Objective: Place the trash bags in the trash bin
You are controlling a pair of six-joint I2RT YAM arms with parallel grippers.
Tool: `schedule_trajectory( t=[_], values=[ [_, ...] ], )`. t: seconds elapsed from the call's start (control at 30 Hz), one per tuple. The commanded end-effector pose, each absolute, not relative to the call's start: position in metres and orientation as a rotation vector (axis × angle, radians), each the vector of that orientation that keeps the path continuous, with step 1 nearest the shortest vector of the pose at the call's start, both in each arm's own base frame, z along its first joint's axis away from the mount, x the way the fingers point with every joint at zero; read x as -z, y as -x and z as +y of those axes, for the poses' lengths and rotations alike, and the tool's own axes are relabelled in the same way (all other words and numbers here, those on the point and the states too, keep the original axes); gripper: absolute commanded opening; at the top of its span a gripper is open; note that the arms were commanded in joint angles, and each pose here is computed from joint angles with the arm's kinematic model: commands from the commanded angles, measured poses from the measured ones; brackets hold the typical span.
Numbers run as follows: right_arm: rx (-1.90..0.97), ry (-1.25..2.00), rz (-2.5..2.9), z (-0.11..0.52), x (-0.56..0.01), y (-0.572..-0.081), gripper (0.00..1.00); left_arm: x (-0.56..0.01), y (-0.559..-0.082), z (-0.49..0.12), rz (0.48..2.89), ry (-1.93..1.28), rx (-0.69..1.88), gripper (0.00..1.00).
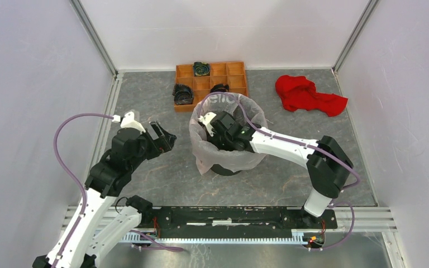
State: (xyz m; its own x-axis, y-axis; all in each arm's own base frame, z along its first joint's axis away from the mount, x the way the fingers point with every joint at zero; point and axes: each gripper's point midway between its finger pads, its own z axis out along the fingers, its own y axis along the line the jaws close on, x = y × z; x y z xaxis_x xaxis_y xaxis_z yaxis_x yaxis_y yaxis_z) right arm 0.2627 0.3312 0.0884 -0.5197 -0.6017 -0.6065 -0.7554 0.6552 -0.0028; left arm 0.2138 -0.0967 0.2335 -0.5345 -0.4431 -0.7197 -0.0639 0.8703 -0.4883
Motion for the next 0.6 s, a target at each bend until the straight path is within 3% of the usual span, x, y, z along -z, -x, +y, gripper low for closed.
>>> schedule_trajectory(
  t=[0.0, 0.33, 0.57],
  values=[
    [-0.342, 1.034, 2.211, 0.336, -0.123, -0.267, 0.59, -0.264, -0.216, -0.087, 2.004, 0.344, 0.483, 0.99],
    [-0.316, 1.003, 2.168, 0.331, -0.154, -0.264, 0.76, -0.284, -0.206, -0.068, 1.922, 0.390, 0.441, 0.99],
    [-0.319, 0.974, 2.109, 0.329, -0.187, -0.257, 0.82, -0.296, -0.204, -0.060, 1.870, 0.418, 0.433, 0.99]
  ],
)
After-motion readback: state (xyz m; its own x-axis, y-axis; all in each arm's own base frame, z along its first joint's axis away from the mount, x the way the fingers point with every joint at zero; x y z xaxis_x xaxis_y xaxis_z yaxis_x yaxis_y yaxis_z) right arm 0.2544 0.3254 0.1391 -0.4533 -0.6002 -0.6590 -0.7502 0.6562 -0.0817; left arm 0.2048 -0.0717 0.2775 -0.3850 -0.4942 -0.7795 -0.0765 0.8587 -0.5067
